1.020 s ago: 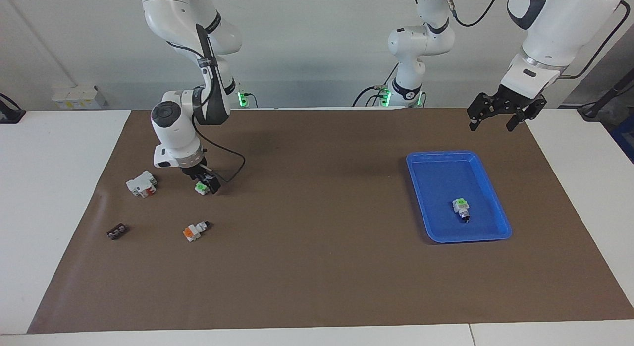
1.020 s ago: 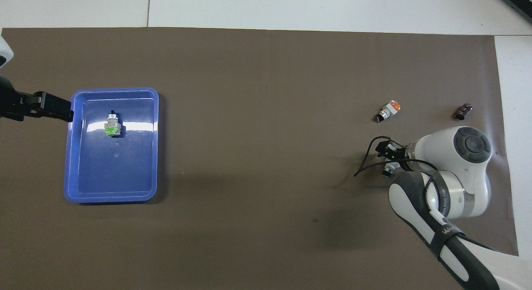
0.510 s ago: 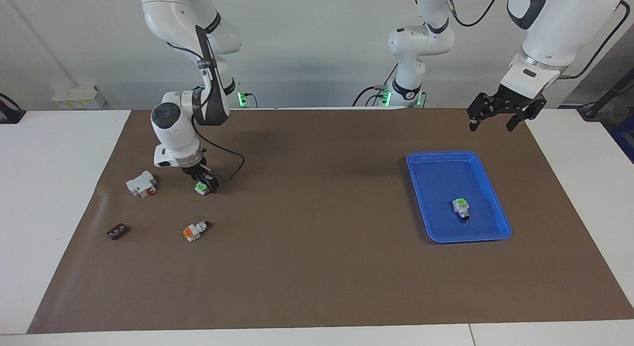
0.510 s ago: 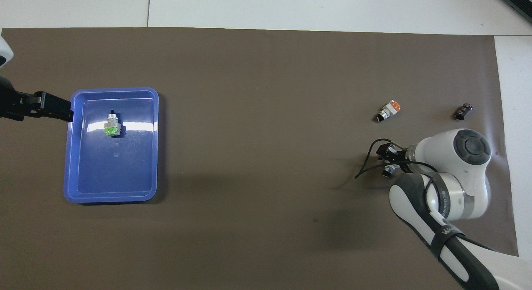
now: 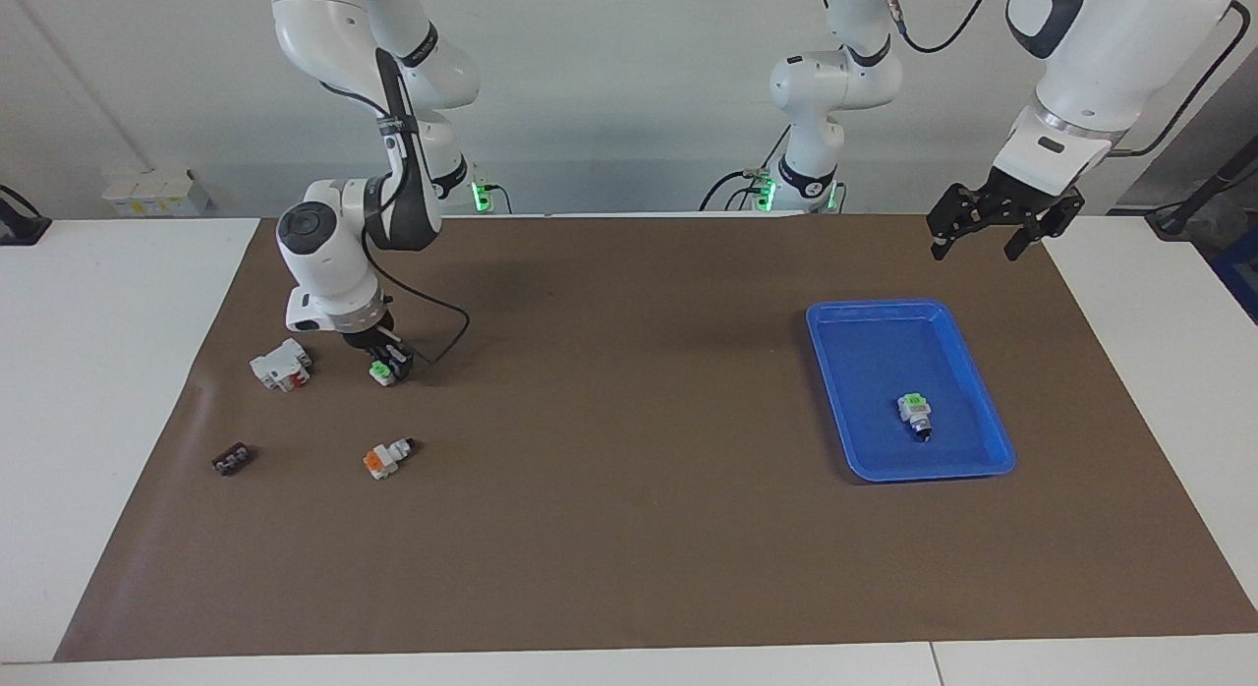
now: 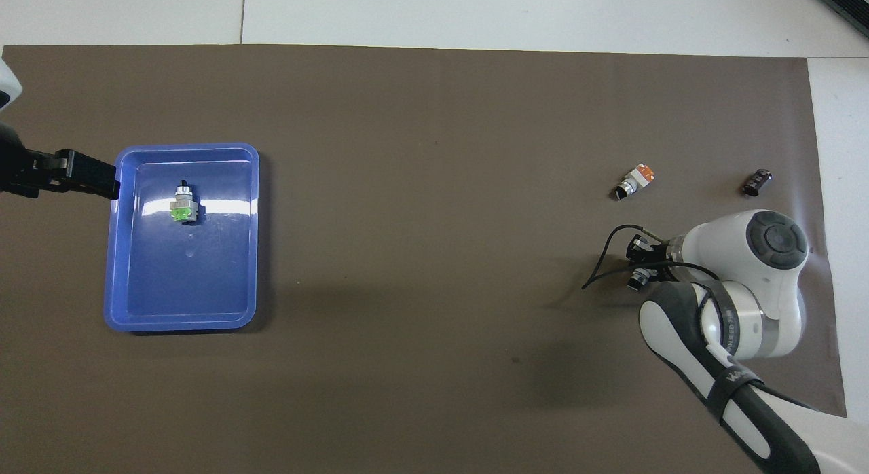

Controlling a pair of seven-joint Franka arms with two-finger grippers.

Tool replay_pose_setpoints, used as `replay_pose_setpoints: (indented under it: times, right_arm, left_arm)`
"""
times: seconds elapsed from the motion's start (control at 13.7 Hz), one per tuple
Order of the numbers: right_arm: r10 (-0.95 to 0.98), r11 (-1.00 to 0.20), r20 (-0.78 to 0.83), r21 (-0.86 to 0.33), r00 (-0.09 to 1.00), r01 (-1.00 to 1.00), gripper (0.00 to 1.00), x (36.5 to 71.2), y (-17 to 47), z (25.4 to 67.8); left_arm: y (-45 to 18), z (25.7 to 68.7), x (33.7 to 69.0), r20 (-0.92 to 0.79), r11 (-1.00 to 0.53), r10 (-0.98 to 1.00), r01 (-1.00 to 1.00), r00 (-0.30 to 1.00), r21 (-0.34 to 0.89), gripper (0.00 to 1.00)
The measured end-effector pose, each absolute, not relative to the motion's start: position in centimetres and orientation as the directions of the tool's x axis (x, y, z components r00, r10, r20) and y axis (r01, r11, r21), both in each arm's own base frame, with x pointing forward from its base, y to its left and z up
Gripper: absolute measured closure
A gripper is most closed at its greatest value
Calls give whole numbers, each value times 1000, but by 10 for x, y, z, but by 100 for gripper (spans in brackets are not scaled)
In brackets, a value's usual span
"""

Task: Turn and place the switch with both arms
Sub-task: 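Grasp the green-topped switch with the right gripper and lift it, then carry the switch with the right gripper toward the table center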

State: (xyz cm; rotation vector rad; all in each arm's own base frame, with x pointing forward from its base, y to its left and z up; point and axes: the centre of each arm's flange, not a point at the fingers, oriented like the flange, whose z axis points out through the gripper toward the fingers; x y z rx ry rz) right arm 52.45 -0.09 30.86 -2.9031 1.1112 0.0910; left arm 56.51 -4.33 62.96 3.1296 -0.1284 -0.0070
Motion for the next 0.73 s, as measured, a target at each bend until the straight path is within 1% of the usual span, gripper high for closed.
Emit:
replay_pose_setpoints:
  times: [0.15,0.29,0.51,0.58,0.73]
  right_arm:
    - [-706,-688,-160,-77,690,-722,59,538,11,335]
    - [-722,-635,-264,-113,639,-764,59,548,21,372]
    - [-754,-523,-395,-125,526,-843,59,553,38,455]
    - [-762,-479,-434,-119,480,-869,59,551,45,484]
    - [-778,-387,-500,-93,379,-917,59,548,65,528]
  left_arm:
    - [-43,630,565,-4,-997,-82,-82,997,10,0]
    - [-43,630,565,-4,-997,-82,-82,997,10,0]
    - [-43,630,565,-4,-997,-82,-82,997,10,0]
    - [-43,630,565,-4,-997,-82,-82,997,10,0]
    - [-43,630,565,-4,-997,-82,-82,997,10,0]
